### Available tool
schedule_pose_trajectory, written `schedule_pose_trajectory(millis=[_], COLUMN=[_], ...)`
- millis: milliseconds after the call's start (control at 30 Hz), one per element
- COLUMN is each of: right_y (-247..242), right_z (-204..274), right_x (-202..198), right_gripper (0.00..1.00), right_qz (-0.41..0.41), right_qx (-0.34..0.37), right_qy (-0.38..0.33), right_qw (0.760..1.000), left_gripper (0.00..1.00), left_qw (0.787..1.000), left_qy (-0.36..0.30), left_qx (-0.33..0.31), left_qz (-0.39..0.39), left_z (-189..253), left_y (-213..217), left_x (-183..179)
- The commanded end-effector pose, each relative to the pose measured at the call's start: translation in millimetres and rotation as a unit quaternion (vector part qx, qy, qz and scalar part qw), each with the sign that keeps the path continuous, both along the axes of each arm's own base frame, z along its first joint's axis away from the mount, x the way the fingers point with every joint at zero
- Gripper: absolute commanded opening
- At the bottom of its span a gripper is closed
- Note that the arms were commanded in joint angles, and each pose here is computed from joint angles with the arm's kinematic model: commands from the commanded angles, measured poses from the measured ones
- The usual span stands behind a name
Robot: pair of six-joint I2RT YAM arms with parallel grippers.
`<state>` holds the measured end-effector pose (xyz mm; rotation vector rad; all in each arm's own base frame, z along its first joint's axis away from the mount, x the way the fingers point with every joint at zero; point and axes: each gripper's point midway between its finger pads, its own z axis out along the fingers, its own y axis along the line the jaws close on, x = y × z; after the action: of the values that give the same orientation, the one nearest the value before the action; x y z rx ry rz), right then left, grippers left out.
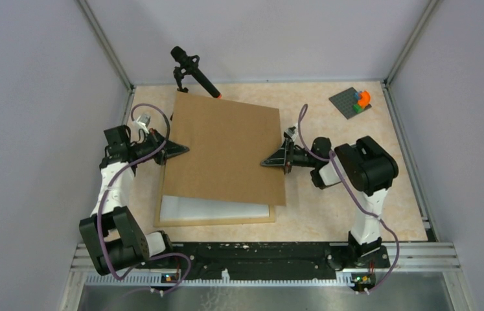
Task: Put the photo into the frame
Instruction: Pick up the photo frame item at the center of the board, then adjust the photo frame at the center of the board.
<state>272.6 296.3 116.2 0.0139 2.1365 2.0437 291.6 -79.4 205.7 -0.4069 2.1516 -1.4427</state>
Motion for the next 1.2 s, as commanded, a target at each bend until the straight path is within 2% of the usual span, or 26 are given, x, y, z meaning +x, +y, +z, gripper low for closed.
schedule_pose_trajectory(millis=[0, 67, 167, 367, 500, 667, 900, 1167], right_y=[-6.1, -16.0, -28.3, -58.6, -65.1, -62.7, -43.6, -39.7], right_z=[-16.7, -30.7, -34.0, -48.0, -57.8, -62.9, -75.3, -82.7], right_x=[11.7, 10.3, 12.1, 15.4, 13.4, 12.8, 10.7, 11.5], right_gripper=[0.54, 0.60, 0.66, 0.69, 0.67, 0.61, 0.56, 0.54], right_qz=[-0.020, -0.019, -0.020, -0.041, -0.054, -0.066, -0.063, -0.067], right_qx=[-0.122, -0.186, -0.248, -0.360, -0.380, -0.402, -0.438, -0.442], right_qy=[-0.110, -0.103, -0.119, -0.121, -0.098, -0.096, -0.100, -0.096], right_qw=[0.986, 0.977, 0.961, 0.924, 0.918, 0.908, 0.891, 0.889], left_gripper=[0.00, 0.00, 0.00, 0.00, 0.00, 0.00, 0.00, 0.00], left_qw=[0.998, 0.997, 0.995, 0.990, 0.989, 0.980, 0.978, 0.970], left_qy=[-0.023, -0.032, -0.031, -0.048, -0.046, -0.032, -0.041, -0.044], left_qx=[0.063, 0.077, 0.095, 0.133, 0.138, 0.193, 0.199, 0.229], left_qz=[-0.007, -0.004, 0.000, 0.016, 0.013, 0.037, 0.047, 0.072], left_z=[-8.7, -5.2, -1.9, 8.6, 5.9, -0.1, 4.0, 9.4], left_y=[8.4, 10.9, 14.1, 19.8, 16.7, 29.2, 30.9, 40.3], left_x=[-4.2, -2.6, -2.5, -2.9, -6.2, -4.5, -3.6, -5.0])
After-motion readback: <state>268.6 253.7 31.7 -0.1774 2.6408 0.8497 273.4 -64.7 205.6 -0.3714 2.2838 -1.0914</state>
